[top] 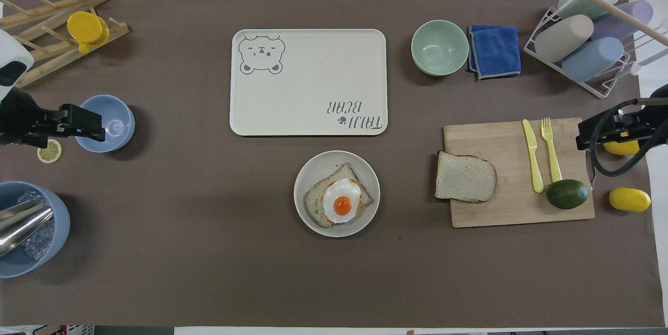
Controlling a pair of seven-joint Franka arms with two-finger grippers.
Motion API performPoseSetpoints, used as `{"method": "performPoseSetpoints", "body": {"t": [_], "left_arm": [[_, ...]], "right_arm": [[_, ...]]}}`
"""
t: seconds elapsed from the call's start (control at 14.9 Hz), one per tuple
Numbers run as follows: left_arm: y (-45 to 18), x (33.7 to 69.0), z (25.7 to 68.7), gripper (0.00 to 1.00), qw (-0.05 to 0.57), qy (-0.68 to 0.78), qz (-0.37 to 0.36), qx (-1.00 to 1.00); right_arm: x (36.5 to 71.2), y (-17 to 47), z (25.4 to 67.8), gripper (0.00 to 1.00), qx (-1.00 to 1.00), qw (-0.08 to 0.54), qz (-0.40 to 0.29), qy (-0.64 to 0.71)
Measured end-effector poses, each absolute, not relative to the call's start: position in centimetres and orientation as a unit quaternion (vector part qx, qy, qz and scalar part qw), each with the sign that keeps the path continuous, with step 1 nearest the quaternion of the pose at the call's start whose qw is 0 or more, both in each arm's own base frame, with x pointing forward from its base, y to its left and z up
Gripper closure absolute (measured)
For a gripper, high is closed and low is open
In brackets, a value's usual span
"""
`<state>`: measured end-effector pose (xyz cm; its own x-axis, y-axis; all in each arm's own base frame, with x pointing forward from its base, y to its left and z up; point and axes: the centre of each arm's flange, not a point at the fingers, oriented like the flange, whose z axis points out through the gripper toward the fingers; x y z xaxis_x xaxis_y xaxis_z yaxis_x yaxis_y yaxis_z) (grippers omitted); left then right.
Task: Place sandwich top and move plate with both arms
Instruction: 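Reach the right gripper to the bread slice on the cutting board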
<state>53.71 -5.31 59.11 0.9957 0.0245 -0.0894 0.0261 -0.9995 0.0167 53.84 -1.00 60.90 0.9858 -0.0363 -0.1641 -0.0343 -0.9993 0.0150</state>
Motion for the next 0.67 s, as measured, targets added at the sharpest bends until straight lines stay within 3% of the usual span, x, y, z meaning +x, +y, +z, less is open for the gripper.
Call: {"method": "performPoseSetpoints", "body": {"t": [0.47, 0.67], "left_arm": [[-5.3, 53.7, 59.1, 0.0, 0.009, 0.013, -0.045, 0.999], [-5.3, 53.7, 59.1, 0.0, 0.009, 0.013, -0.045, 0.999]], "right_arm": [[53.9, -0.5, 60.9, 0.0, 0.997, 0.005, -0.078, -0.012], [54.5, 4.0, 60.3, 0.0, 0.998, -0.008, -0.055, 0.026]]}}
